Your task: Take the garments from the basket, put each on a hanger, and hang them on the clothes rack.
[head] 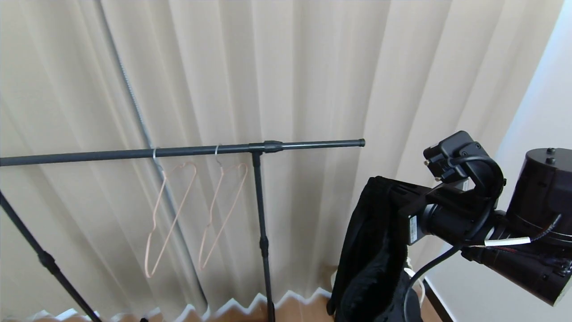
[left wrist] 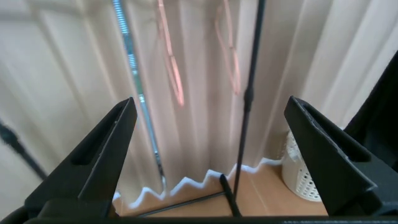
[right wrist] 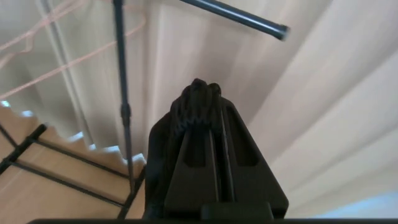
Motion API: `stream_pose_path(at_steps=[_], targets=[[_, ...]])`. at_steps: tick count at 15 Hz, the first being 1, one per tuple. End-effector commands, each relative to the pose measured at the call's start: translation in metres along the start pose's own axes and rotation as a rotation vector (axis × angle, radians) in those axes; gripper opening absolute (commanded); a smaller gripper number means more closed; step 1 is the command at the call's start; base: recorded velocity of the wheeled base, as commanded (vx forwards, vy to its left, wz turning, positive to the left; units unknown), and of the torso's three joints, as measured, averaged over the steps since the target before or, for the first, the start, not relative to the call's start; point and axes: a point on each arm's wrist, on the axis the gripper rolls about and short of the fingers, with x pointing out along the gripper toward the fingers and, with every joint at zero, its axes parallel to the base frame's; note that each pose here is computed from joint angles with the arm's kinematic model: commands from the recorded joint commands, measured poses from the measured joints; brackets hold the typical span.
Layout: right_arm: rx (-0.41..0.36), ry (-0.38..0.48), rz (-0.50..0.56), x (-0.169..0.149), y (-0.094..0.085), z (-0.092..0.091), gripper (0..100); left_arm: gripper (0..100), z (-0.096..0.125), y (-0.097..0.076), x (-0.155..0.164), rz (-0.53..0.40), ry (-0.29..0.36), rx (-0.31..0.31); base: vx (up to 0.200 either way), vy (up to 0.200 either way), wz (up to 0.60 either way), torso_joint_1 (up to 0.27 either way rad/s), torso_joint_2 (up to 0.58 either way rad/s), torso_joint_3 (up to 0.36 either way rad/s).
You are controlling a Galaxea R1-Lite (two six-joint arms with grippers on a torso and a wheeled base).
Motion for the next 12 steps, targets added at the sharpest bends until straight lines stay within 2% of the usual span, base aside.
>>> stream_pose_path(at_steps=[1,2,5,8,11,12], targets=[[-0.001,0.007,-0.005,0.001,-0.0011,-0.0014,0,100,0.0,0.0,0.0002,-0.001,0.003,-0.001,0.0,0.0,0.0,0.0,0.0,0.0],[-0.001,0.007,-0.008,0.0012,-0.0018,-0.0014,0,100,0.0,0.0,0.0002,-0.001,0.003,-0.001,0.0,0.0,0.0,0.0,0.0,0.0],[-0.001,0.007,-0.011,0.0014,-0.0026,-0.0015,0,100,0.0,0.0,0.0002,-0.001,0.003,-0.001,-0.2,0.0,0.0,0.012,0.01,0.004],[-0.038,0.015,-0.012,0.0002,-0.003,-0.004,0,100,0.0,0.0,0.0002,-0.002,0.003,0.001,0.0,0.2,0.0,-0.009,0.0,-0.001],[-0.038,0.016,-0.011,-0.0003,-0.003,-0.0045,0,100,0.0,0.0,0.0002,-0.002,0.003,0.001,0.0,0.2,0.0,0.004,0.0,0.001],[-0.038,0.015,-0.012,-0.0006,-0.0032,-0.0042,0,100,0.0,0.0,0.0002,-0.002,0.003,0.001,-0.2,0.0,0.0,0.022,0.0,-0.002]])
